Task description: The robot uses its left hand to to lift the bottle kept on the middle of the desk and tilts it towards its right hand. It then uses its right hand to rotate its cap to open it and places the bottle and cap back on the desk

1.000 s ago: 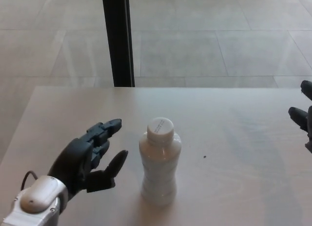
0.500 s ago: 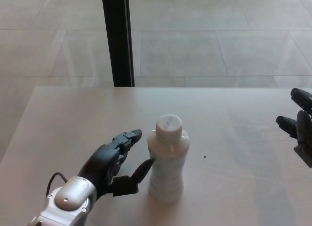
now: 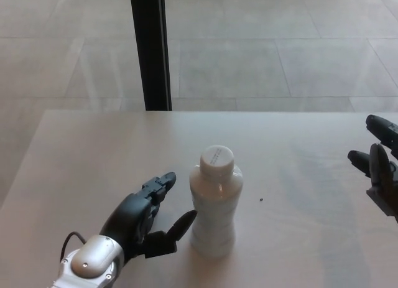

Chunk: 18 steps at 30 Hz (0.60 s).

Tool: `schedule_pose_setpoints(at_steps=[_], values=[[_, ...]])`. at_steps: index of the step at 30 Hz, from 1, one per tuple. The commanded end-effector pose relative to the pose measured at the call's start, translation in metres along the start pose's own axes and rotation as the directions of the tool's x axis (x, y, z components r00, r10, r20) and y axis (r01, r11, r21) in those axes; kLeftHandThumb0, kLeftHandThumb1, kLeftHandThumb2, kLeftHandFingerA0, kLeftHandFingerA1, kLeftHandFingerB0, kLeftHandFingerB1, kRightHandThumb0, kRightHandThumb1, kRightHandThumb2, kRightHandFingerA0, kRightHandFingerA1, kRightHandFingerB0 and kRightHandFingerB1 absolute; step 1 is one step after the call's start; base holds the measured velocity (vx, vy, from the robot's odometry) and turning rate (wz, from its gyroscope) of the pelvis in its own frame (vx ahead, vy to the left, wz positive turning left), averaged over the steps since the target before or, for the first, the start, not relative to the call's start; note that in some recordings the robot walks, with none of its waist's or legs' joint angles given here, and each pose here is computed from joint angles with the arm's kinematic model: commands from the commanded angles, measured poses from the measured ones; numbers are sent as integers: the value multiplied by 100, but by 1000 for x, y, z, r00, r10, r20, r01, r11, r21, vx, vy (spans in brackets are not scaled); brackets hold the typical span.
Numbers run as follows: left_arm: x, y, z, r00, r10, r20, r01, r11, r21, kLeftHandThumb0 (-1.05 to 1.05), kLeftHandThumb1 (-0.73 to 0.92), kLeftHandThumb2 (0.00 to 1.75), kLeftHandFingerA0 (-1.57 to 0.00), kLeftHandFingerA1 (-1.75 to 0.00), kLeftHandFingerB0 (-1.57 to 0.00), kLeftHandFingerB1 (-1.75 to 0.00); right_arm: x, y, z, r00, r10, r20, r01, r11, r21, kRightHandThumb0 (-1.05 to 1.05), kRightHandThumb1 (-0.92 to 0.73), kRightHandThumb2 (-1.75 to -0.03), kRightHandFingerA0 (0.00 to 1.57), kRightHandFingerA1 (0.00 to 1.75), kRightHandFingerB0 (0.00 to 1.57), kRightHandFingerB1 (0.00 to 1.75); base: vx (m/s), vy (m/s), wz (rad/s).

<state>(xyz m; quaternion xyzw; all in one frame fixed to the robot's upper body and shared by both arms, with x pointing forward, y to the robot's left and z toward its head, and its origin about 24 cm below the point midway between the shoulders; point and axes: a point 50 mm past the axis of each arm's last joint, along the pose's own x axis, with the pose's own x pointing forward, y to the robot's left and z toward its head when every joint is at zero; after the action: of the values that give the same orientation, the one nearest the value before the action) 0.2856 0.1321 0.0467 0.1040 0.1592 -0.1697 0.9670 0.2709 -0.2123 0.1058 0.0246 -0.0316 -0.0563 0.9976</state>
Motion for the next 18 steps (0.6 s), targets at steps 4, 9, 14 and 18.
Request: schedule_pose_setpoints(at_steps=[4,9,14,18], values=[[2,-3,2,999,2,42,-2,1000,-2,-93,65,60,0,0,0,0,-3,1,-1,999,-30,15,30,999,-12,-64,-74,-63,24,61,41,34,0,0,0],[7,-10,7,996,9,93,-8,1000,-3,-98,63,60,0,0,0,0,-3,2,-2,1000,-25,12,25,1000,-14,-65,-74,-63,24,68,41,35,0,0,0],[9,-18,16,992,7,130,-5,1000,-12,-104,50,83,0,0,0,0,-3,2,-1,999,-30,15,30,999,-12,-65,-72,-63,24,69,42,36,0,0,0],[11,-29,21,988,-38,153,37,999,13,-105,57,101,0,-28,0,-9,0,2,1,999,-41,24,42,999,-20,-65,-72,-62,27,72,43,36,0,0,0]])
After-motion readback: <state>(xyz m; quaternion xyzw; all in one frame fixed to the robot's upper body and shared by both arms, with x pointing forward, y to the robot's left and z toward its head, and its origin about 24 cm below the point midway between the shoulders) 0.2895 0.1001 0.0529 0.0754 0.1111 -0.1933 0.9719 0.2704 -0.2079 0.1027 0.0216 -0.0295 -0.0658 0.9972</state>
